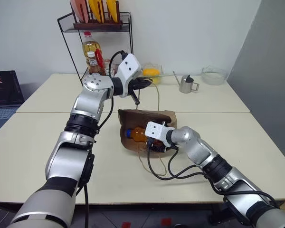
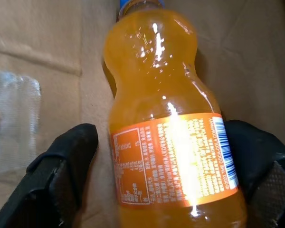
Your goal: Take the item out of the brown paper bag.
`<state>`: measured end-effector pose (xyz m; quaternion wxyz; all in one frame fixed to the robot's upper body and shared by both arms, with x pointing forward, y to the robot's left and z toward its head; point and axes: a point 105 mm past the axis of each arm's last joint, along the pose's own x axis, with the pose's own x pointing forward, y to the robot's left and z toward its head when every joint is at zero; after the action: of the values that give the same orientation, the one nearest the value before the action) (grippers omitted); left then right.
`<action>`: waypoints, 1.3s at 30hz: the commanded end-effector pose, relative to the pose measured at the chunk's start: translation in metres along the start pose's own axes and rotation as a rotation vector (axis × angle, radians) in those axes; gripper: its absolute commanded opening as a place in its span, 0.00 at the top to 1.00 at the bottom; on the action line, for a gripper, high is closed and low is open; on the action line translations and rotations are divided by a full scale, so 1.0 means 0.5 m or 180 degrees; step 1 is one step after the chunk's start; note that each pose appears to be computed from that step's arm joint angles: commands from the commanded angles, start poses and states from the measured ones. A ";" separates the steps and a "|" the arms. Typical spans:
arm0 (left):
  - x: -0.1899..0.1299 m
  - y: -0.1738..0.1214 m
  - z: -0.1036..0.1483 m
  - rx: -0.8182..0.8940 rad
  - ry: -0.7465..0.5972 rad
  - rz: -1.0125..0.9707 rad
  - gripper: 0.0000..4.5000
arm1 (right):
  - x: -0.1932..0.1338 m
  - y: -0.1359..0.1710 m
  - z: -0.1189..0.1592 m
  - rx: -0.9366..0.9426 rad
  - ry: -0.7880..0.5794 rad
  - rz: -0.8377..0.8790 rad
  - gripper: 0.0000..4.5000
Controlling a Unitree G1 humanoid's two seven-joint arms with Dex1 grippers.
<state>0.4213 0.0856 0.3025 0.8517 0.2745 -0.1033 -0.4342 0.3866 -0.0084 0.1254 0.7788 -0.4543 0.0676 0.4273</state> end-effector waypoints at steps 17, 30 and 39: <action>-0.012 0.027 0.007 0.0182 0.0000 0.0265 1.00 | -0.157 -0.048 0.110 -0.0601 -0.1250 -0.0690 0.29; -0.010 0.057 0.000 0.0265 0.0040 0.0563 1.00 | -0.413 -0.153 0.059 -0.1460 -0.1410 -0.2767 0.29; -0.001 0.044 0.002 0.0241 -0.0031 0.0509 1.00 | -0.410 -0.147 -0.225 -0.0182 0.0316 -0.2273 0.29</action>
<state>0.4406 0.1019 0.2940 0.8771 0.2949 -0.1070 -0.3637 0.3416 -0.2315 0.2224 0.8544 -0.4998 -0.1172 0.0801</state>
